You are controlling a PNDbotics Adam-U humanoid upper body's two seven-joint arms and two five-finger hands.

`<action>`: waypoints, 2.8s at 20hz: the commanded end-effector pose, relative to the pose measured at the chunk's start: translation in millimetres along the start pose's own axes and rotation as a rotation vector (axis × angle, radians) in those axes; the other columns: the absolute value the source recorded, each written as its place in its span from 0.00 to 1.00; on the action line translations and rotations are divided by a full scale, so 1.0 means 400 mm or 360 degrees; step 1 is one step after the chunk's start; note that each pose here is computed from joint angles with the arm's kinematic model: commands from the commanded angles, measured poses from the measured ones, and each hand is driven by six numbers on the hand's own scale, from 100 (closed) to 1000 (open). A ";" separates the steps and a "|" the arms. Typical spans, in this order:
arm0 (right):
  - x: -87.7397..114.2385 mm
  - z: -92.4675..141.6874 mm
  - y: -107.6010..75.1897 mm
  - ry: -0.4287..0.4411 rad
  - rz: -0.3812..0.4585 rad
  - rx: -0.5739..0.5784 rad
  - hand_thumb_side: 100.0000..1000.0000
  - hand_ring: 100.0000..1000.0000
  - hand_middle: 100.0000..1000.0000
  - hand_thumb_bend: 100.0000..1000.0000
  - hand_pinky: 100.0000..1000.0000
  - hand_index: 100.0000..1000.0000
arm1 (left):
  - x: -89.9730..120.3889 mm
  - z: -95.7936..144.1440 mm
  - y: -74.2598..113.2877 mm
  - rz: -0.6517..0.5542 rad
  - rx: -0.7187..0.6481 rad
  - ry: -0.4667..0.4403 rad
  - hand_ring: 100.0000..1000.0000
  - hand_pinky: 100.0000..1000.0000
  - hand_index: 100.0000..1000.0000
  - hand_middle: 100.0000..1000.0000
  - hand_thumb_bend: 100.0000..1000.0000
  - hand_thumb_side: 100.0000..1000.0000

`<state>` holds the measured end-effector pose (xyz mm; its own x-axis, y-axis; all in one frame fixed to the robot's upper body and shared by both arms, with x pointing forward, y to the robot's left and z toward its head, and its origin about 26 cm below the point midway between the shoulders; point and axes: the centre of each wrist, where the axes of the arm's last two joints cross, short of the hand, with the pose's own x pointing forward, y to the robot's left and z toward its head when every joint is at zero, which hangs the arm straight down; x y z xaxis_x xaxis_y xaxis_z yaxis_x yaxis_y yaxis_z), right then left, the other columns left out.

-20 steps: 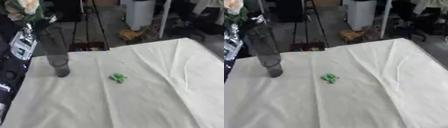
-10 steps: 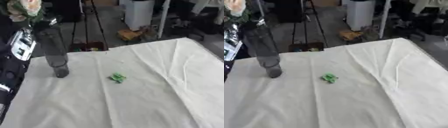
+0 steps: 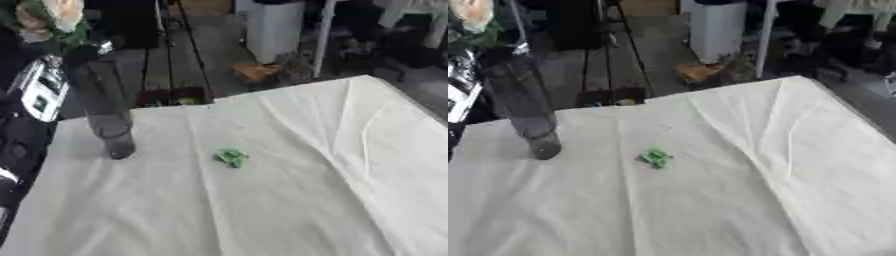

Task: Arrange flowers into the vase.

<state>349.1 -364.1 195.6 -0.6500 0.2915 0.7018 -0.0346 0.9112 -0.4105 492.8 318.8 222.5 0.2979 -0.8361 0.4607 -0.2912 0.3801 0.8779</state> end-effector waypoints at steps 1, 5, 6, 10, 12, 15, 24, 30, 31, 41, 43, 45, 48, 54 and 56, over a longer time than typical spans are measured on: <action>0.017 -0.012 -0.020 -0.0031 0.0029 0.0003 0.44 0.82 0.86 0.07 0.78 0.94 | 0.006 -0.014 0.064 -0.0034 0.0078 -0.0002 0.80 0.84 0.82 0.77 1.00 0.78; 0.016 -0.012 -0.020 -0.0030 0.0029 0.0003 0.45 0.82 0.86 0.07 0.78 0.94 | 0.008 -0.014 0.064 -0.0086 0.0073 0.0006 0.80 0.84 0.82 0.77 1.00 0.78; 0.016 -0.011 -0.020 -0.0029 0.0028 0.0002 0.45 0.82 0.86 0.07 0.78 0.94 | 0.008 -0.013 0.063 -0.0098 0.0069 0.0007 0.80 0.84 0.82 0.77 1.00 0.78; 0.015 -0.010 -0.020 -0.0029 0.0028 0.0000 0.45 0.82 0.86 0.07 0.78 0.94 | 0.008 -0.012 0.059 -0.0137 0.0040 0.0009 0.80 0.84 0.82 0.77 1.00 0.79; 0.015 -0.010 -0.020 -0.0029 0.0026 0.0000 0.45 0.82 0.86 0.07 0.78 0.94 | 0.006 -0.011 0.054 -0.0152 0.0017 0.0009 0.80 0.84 0.82 0.77 1.00 0.80; 0.014 -0.009 -0.020 -0.0027 0.0025 -0.0001 0.45 0.82 0.86 0.07 0.78 0.94 | 0.004 -0.010 0.046 -0.0172 -0.0015 0.0004 0.80 0.83 0.82 0.77 1.00 0.80; 0.010 -0.005 -0.020 -0.0019 0.0021 -0.0007 0.45 0.82 0.86 0.07 0.78 0.94 | 0.001 -0.002 0.041 -0.0243 -0.0065 -0.0030 0.80 0.83 0.82 0.77 1.00 0.80; 0.010 -0.005 -0.018 -0.0021 0.0018 -0.0004 0.45 0.82 0.86 0.07 0.78 0.94 | 0.001 0.006 0.021 -0.0253 -0.0109 -0.0054 0.80 0.83 0.82 0.77 1.00 0.81; 0.010 -0.006 -0.018 -0.0021 0.0018 -0.0004 0.45 0.82 0.86 0.07 0.78 0.94 | 0.000 0.007 0.016 -0.0252 -0.0120 -0.0055 0.80 0.83 0.82 0.77 1.00 0.81; 0.008 -0.005 -0.017 -0.0023 0.0010 -0.0003 0.45 0.82 0.86 0.06 0.78 0.94 | -0.008 0.014 -0.016 -0.0264 -0.0192 -0.0074 0.80 0.83 0.82 0.76 1.00 0.82; 0.008 -0.005 -0.017 -0.0023 0.0009 -0.0002 0.45 0.82 0.86 0.06 0.78 0.94 | -0.010 0.015 -0.019 -0.0269 -0.0198 -0.0073 0.80 0.83 0.82 0.76 1.00 0.82; 0.008 -0.004 -0.017 -0.0022 0.0008 -0.0003 0.45 0.82 0.86 0.06 0.78 0.95 | -0.013 0.016 -0.020 -0.0273 -0.0202 -0.0074 0.80 0.83 0.82 0.77 1.00 0.82; 0.007 -0.003 -0.017 -0.0020 0.0008 -0.0003 0.45 0.82 0.86 0.06 0.78 0.95 | -0.015 0.017 -0.021 -0.0276 -0.0206 -0.0076 0.80 0.83 0.82 0.77 1.00 0.82; 0.006 -0.002 -0.018 -0.0019 0.0005 -0.0004 0.44 0.82 0.86 0.05 0.78 0.95 | -0.022 0.017 -0.024 -0.0270 -0.0215 -0.0067 0.80 0.83 0.82 0.77 1.00 0.82; 0.005 -0.002 -0.018 -0.0019 0.0003 -0.0003 0.44 0.82 0.86 0.05 0.79 0.95 | -0.023 0.017 -0.025 -0.0268 -0.0218 -0.0065 0.80 0.83 0.82 0.77 1.00 0.82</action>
<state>349.1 -365.5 189.4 -0.6412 0.2803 0.7143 -0.0464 0.9150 -0.4007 487.3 315.7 192.0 0.3035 -0.9050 0.2982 -0.0762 0.2889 0.9543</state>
